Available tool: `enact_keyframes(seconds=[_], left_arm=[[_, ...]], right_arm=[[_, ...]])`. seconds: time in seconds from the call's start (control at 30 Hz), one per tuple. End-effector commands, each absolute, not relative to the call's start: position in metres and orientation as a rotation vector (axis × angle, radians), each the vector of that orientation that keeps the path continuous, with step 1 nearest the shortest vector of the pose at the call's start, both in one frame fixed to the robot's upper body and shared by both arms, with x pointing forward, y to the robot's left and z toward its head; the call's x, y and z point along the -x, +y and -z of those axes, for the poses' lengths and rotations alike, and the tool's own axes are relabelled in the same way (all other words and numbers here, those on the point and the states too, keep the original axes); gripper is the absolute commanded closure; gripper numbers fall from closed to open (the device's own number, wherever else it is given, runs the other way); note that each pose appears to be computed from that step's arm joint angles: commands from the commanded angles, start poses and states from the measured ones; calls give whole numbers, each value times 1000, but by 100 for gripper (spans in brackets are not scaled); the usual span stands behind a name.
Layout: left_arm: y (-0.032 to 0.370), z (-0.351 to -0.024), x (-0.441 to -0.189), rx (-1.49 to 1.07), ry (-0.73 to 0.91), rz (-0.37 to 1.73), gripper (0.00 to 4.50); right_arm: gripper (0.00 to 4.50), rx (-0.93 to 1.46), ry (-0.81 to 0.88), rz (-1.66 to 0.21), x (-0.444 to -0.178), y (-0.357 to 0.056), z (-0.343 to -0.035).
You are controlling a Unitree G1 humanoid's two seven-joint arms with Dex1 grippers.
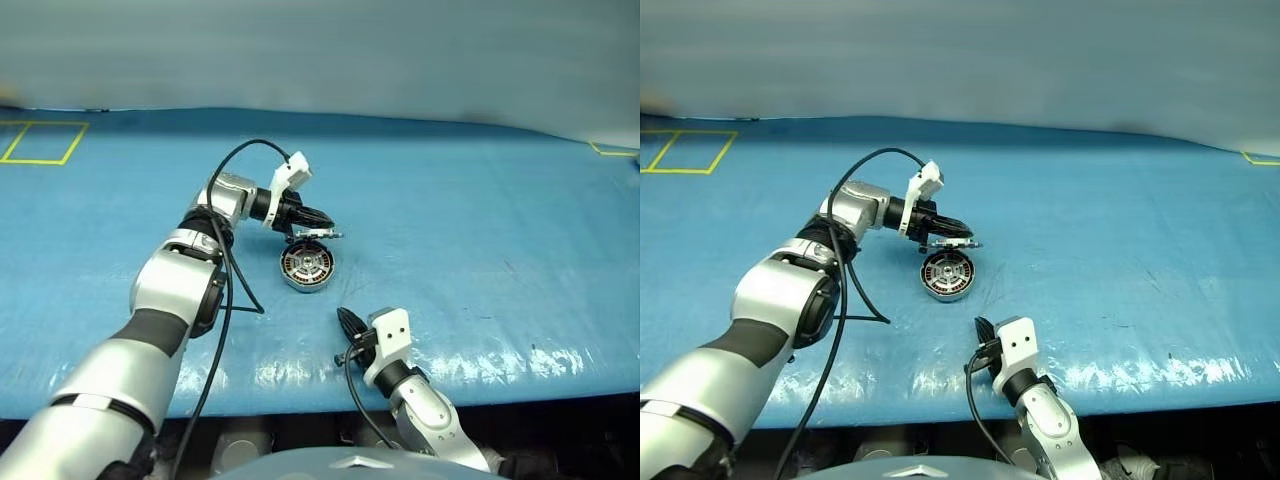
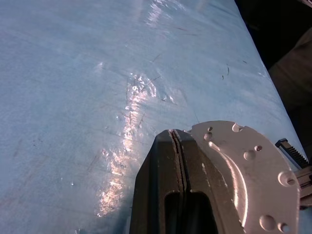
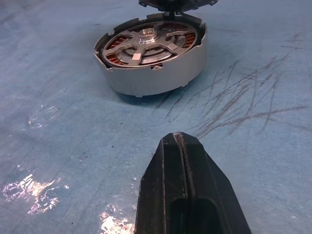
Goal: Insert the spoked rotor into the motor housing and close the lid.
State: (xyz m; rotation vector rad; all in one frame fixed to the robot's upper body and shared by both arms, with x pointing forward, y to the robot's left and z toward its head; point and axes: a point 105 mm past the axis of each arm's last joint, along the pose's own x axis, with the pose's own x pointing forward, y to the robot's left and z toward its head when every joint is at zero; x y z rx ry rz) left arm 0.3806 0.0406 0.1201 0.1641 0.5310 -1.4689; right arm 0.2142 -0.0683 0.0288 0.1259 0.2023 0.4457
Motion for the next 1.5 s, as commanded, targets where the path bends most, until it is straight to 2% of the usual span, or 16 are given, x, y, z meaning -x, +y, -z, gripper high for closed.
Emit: enact_keyframes(seconds=[0.03, 0.27, 0.37, 0.47, 0.6, 0.73, 0.83, 0.93, 1.07, 1.17, 1.27, 1.5], left_arm=[[39, -119, -375, -227, 557, 1530, 450], [53, -92, -365, -337, 653, 1548, 450], [60, -80, -372, -390, 626, 1456, 450], [60, -86, -377, -339, 539, 1429, 450], [60, -120, -383, -218, 329, 1435, 450], [71, -140, -375, -208, 143, 1404, 450], [84, -146, -362, -166, -17, 1257, 450], [98, -137, -342, -166, -129, 1075, 450], [106, -116, -315, -148, -131, 919, 450], [111, -103, -292, -65, -129, 799, 450], [111, -88, -274, -82, -117, 723, 450], [106, -65, -250, -42, -122, 634, 450]], right_arm=[[448, -138, 122, -434, -216, -70, -48], [448, -135, 117, -436, -219, -70, -48], [448, -133, 111, -437, -222, -71, -49], [448, -131, 100, -441, -224, -71, -52], [448, -93, 59, -467, -225, -76, -66], [448, -34, 45, -504, -228, -84, -82], [448, 30, 60, -505, -240, -97, -94], [448, 109, 112, -520, -253, -105, -98], [448, 160, 131, -582, -268, -104, -108], [448, 166, 130, -699, -279, -93, -118], [364, 183, 126, -808, -288, -80, -123], [134, 220, 138, -1013, -304, -54, -119]])
